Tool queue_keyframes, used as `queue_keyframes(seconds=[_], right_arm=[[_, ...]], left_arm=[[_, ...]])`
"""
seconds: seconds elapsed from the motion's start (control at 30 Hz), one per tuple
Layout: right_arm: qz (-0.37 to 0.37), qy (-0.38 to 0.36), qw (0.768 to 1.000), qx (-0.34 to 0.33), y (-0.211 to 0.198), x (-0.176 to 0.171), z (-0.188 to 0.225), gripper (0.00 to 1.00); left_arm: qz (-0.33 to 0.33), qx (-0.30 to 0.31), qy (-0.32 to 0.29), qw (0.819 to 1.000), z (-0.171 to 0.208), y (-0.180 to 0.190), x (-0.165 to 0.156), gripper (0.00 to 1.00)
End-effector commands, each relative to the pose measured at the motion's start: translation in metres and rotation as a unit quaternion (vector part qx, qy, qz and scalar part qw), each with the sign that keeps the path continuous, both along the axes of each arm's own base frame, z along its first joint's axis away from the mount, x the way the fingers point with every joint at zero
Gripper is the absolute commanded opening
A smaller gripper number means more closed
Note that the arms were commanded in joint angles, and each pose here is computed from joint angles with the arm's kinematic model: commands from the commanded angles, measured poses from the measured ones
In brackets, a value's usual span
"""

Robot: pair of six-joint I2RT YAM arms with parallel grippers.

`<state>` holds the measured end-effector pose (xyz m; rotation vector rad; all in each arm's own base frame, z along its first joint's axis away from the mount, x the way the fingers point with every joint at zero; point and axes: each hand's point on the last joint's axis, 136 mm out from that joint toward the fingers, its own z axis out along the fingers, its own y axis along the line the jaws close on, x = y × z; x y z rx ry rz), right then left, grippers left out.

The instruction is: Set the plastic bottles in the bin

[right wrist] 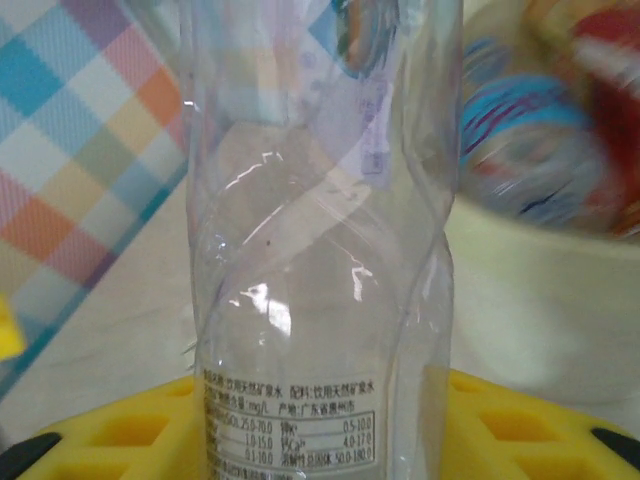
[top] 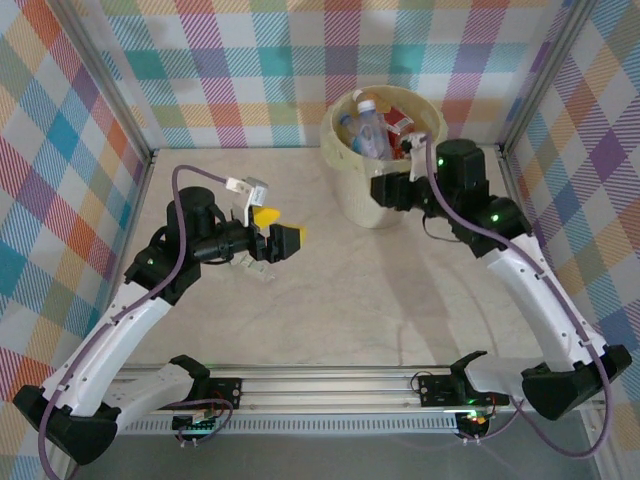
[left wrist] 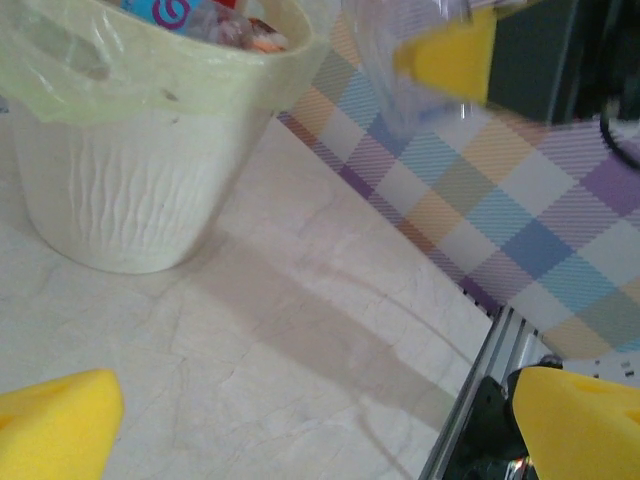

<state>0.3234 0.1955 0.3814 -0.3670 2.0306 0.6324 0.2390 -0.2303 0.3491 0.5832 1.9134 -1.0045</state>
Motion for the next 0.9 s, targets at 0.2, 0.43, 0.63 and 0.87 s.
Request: queue_keyframes(seconds=[0.2, 0.43, 0.63, 0.87], right_arm=[[-0.074, -0.043, 0.984, -0.157, -0.060, 0.068, 0.002, 0.50], [-0.111, -0.074, 0.964, -0.229, -0.088, 0.113, 0.014, 0.50], [-0.112, -0.078, 0.956, -0.260, -0.096, 0.146, 0.007, 0.52], [-0.116, -0.073, 0.950, -0.281, -0.111, 0.179, -0.005, 0.51]], left_arm=[[-0.014, 0.020, -0.033, 0.999, -0.010, -0.001, -0.002, 1.00], [-0.012, 0.034, -0.021, 0.999, -0.025, -0.004, 0.005, 1.00], [-0.013, 0.045, -0.010, 0.999, -0.036, -0.005, 0.008, 1.00], [-0.005, 0.053, -0.004, 0.999, -0.042, -0.003, 0.011, 1.00]])
